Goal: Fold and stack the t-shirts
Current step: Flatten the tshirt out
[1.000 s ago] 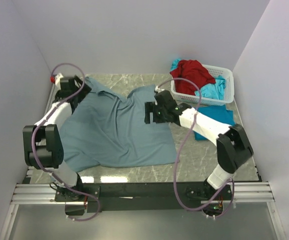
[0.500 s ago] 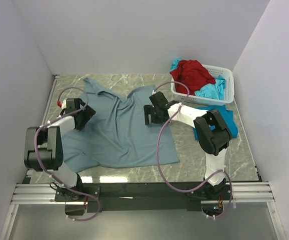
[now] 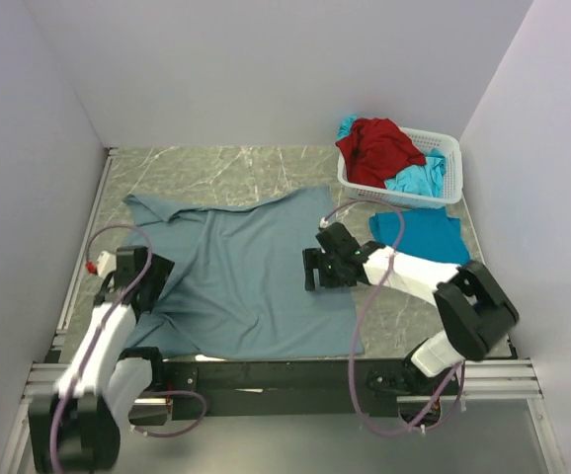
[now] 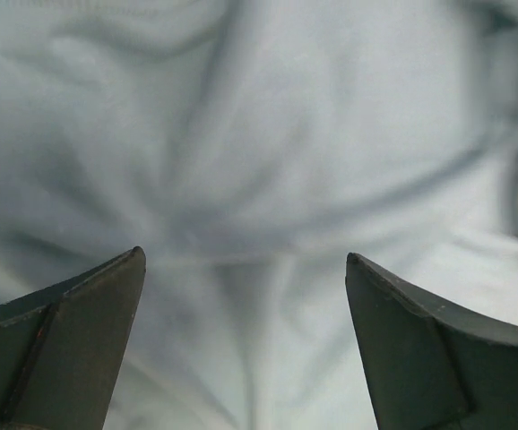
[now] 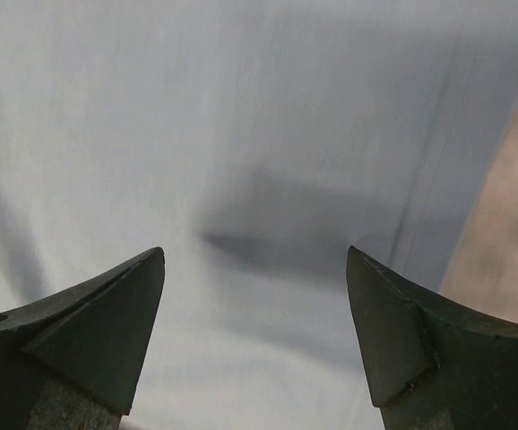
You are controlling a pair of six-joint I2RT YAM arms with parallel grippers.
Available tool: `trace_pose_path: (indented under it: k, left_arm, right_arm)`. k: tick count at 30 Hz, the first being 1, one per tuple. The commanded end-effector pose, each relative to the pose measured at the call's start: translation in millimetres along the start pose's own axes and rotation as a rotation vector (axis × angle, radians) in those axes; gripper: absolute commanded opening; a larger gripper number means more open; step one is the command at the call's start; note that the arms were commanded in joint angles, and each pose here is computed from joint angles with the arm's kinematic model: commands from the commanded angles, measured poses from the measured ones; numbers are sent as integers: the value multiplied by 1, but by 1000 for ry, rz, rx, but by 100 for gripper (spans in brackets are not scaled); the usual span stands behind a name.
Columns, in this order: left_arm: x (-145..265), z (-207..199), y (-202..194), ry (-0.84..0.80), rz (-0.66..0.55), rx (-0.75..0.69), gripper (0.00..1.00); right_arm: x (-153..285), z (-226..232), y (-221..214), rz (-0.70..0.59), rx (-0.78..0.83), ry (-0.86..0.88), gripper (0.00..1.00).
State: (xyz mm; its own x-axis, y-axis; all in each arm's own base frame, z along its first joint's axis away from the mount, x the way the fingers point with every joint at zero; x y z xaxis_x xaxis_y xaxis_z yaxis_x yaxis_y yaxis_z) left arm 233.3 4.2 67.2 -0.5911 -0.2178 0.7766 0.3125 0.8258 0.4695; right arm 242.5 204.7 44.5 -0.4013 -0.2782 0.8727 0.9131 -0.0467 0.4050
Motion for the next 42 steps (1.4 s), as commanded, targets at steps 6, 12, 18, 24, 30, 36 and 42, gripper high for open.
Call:
trace_pose_path:
  k: [6,12,18,24,30,36,42]
  left_arm:
    - [68,-62,71,-263,-265,43,100]
    - [14,-115,87,-230,-187,8,100]
    - [-54,-156,94,-223,-135,-54,100]
    - [-106,-194,110,-272,-157,-73,99]
    - [-158,-262,138,-371,-126,-128,98]
    - [-143,-327,191,-504,-267,-156,98]
    - [-141,-306,182,-451,-213,-192,98]
  right_arm:
    - [55,29,65,-232,13,45,89]
    - [52,41,86,-253,0,106,89]
    - [45,15,87,-235,-44,73,89]
    - [49,0,89,-252,-77,66,89]
    - [54,-4,98,-282,-79,47,89]
    - [52,-3,104,-287,-81,43,89]
    - [43,2,117,-272,-46,27,89]
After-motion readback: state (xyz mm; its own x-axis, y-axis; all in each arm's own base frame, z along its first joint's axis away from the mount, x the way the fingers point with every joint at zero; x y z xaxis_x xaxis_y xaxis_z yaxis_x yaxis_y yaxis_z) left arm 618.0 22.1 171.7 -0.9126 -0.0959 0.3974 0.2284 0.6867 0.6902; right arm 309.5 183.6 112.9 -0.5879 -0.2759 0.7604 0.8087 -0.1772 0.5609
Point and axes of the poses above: each gripper's point midway between its finger pads, its own x axis back along the fingers, its own z axis along the line the jaws close on, y = z × x, the point moved 2 cm from there along x, back along the fingers, and after that the axes turned 6 degrees about -x, right-handed, at the moved point
